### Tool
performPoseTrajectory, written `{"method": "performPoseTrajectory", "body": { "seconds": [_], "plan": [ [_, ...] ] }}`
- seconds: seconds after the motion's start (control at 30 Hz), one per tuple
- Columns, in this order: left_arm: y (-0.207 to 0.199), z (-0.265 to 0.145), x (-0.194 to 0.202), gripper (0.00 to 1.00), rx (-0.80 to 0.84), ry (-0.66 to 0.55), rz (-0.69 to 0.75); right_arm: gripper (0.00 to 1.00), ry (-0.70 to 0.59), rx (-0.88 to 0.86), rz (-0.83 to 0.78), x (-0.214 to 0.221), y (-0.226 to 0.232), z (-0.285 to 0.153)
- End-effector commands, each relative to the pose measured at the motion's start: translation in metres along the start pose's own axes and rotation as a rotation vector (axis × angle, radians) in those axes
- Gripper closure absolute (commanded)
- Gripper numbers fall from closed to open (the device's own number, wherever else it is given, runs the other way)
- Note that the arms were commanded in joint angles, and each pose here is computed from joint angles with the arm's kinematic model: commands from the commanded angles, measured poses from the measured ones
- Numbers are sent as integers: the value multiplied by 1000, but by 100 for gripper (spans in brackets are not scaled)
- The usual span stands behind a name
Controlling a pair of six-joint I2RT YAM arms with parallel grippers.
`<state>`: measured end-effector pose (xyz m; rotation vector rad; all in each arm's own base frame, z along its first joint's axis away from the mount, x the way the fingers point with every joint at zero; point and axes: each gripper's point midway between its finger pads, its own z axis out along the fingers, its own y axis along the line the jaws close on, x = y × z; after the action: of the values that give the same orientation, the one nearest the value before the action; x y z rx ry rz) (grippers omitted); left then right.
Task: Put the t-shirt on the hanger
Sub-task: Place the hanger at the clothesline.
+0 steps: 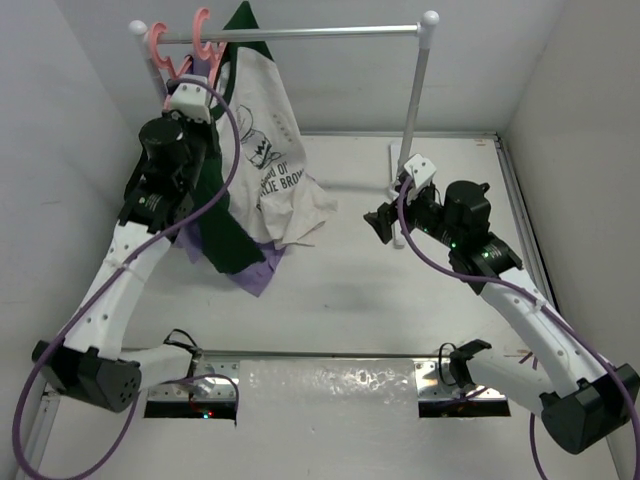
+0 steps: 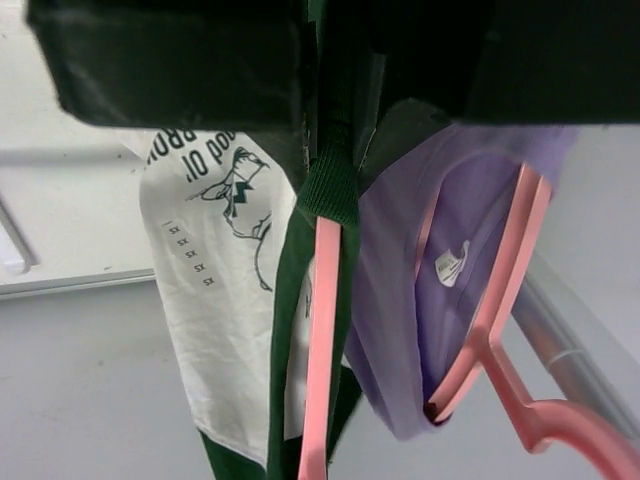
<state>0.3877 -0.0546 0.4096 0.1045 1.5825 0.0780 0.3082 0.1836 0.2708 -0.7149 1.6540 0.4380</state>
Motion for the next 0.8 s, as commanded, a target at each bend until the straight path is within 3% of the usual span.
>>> {"method": "performPoseTrajectory", "body": {
  "seconds": [0.0,0.13,0.47,0.5,0.57,0.6,0.63,0.77],
  "plan": [
    [22,18,-57,100,-58,-181,-71,4,-40,17,-23,-8,-2,-4],
    [21,34,-58,100,-50,-189,-72,4,-35,21,-41,-7,-2,-9],
    [-6,44,7,100,62,-1,-67,4,-12,16,-19,6,3,-16],
    [-8,41,18,89,72,19,-69,4,-8,16,-15,7,4,-16],
    [-17,27,24,53,132,13,-64,3,28,27,4,16,2,-16],
    [-20,22,25,8,153,3,-57,3,46,34,11,21,1,-16],
    [-19,10,13,0,163,-45,-44,3,80,60,27,29,-3,-14],
    [-20,-22,18,0,208,-99,26,2,225,129,113,69,-10,-13]
  ]
}}
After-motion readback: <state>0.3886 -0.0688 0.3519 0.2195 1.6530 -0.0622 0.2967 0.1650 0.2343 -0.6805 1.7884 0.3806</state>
